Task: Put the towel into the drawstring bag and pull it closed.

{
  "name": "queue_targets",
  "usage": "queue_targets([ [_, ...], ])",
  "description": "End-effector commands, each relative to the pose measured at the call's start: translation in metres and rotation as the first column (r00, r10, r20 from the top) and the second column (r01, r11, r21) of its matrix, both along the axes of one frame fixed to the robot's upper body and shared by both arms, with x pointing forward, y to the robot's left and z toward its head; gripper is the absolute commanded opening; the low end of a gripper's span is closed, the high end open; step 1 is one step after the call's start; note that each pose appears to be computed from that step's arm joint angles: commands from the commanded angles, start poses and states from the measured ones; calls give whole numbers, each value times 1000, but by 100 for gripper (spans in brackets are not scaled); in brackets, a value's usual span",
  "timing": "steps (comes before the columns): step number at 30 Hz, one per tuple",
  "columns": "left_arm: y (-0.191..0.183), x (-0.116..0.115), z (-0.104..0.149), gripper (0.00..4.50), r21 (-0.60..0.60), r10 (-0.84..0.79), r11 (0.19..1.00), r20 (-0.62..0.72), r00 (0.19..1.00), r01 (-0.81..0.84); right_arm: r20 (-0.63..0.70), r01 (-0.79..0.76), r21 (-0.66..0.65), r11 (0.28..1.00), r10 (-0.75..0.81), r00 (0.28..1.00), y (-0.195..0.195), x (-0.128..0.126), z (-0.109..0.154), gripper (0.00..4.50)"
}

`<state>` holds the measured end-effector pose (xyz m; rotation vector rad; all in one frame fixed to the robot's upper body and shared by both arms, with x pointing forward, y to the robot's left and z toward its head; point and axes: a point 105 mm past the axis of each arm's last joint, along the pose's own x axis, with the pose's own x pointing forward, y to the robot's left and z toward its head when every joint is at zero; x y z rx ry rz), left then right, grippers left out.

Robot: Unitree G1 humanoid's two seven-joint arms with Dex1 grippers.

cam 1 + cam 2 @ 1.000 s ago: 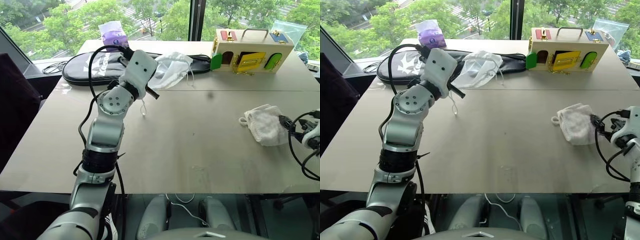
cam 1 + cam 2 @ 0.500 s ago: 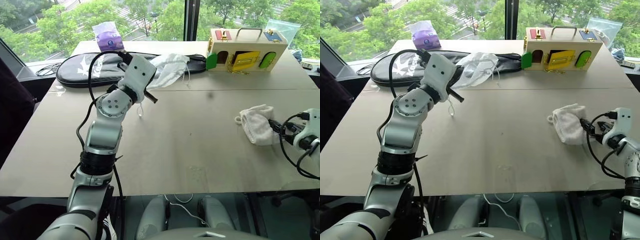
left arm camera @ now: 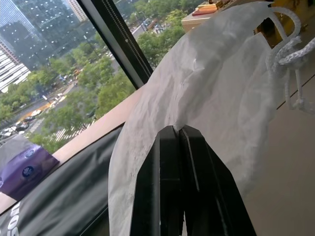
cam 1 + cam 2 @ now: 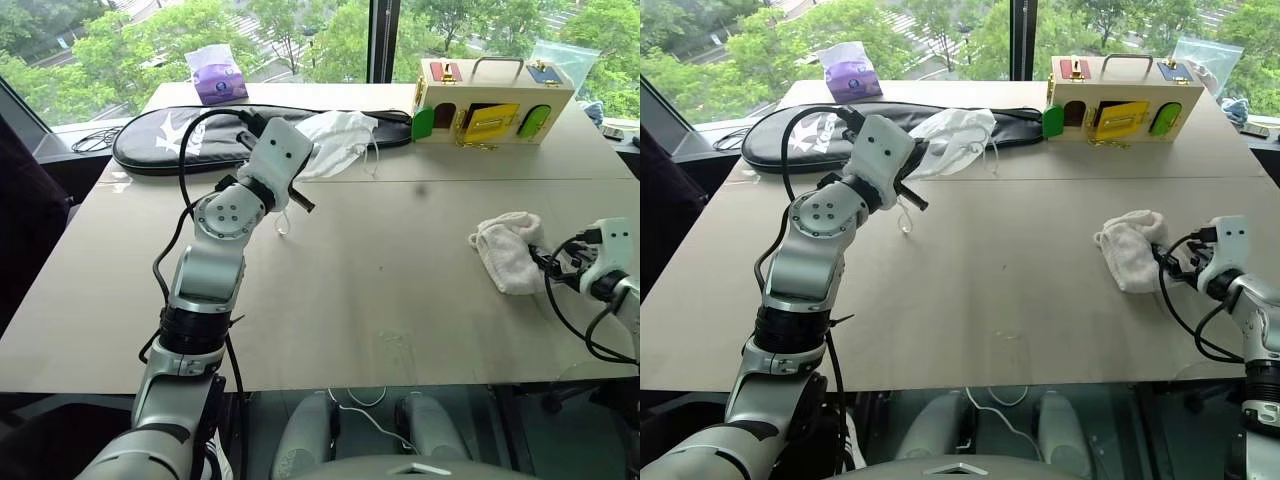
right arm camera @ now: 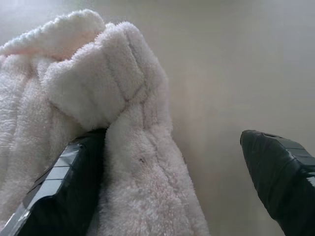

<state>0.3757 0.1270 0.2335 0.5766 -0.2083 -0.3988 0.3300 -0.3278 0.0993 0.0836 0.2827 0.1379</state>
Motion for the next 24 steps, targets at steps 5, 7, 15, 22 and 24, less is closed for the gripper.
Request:
queue_targets([
  [5, -6, -7, 11, 3, 3, -28, 1000, 48, 998, 28, 123, -228, 62, 972, 219, 968, 38, -25, 49, 450],
  [7, -9, -7, 10, 3, 1, -36, 999, 46, 998, 36, 51, -280, -11, 960, 280, 959, 51, -30, 34, 450],
  [15, -12, -6, 11, 3, 1, -46, 999, 49, 998, 46, -66, -176, -275, 945, 164, 984, 39, -8, -10, 450],
  [22, -11, -8, 11, 3, -3, -35, 999, 51, 998, 36, -12, 10, -393, 919, -16, 1000, -3, 6, -1, 450],
  [24, -11, -9, 11, 3, -6, -36, 999, 50, 998, 36, -25, 18, -399, 917, -31, 999, -6, 6, -3, 450],
])
